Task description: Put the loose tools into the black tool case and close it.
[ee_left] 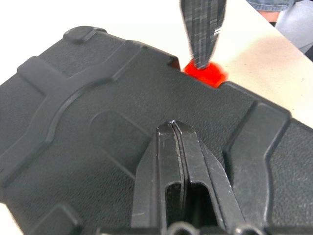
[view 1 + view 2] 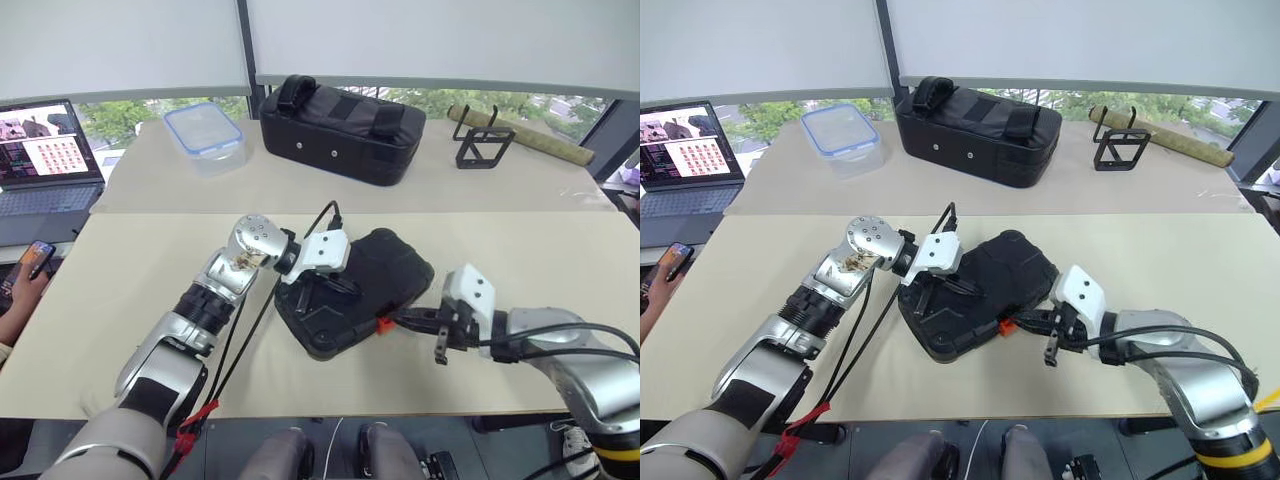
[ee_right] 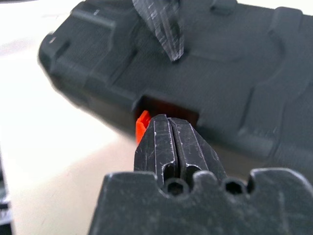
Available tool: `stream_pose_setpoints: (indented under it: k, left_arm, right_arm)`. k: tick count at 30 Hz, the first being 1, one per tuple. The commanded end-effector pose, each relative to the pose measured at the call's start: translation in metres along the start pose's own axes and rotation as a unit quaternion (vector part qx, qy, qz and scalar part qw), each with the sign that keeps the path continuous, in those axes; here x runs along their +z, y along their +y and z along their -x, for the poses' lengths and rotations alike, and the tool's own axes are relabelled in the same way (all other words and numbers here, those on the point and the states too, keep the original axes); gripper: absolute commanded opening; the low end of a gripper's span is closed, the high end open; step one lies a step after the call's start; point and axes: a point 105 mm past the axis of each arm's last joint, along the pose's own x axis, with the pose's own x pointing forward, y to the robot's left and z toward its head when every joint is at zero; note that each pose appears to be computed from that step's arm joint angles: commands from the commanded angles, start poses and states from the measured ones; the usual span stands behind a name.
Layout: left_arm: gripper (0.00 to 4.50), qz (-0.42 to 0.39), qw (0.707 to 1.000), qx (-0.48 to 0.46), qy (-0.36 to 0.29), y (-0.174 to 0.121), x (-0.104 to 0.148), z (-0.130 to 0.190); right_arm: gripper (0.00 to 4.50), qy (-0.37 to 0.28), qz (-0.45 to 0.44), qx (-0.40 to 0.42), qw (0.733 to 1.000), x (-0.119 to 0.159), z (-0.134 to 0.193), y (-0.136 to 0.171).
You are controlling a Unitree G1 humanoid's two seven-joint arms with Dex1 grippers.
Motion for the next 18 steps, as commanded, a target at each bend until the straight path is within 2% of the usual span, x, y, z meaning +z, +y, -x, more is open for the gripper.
stream_pose_setpoints:
  k: [1,8,14,18]
  left_arm:
    - [0.03,0.031,0.998,-0.009,0.046,-0.007,-0.025,-0.001]
    - [0.03,0.029,0.999,-0.009,0.043,-0.006,-0.023,-0.003]
    - [0.03,0.022,0.999,-0.012,0.040,-0.004,-0.018,-0.006]
    - [0.03,0.019,0.999,-0.015,0.039,-0.004,-0.017,-0.007]
  right_arm:
    - [0.00,-0.006,0.013,-0.006,1.000,0.007,0.011,0.001]
    - [0.00,0.009,-0.006,-0.025,1.000,-0.005,0.017,0.002]
    - [0.00,0.034,-0.024,-0.033,0.999,-0.026,-0.001,0.003]
    - [0.00,0.025,-0.014,-0.027,0.999,-0.020,-0.017,0.005]
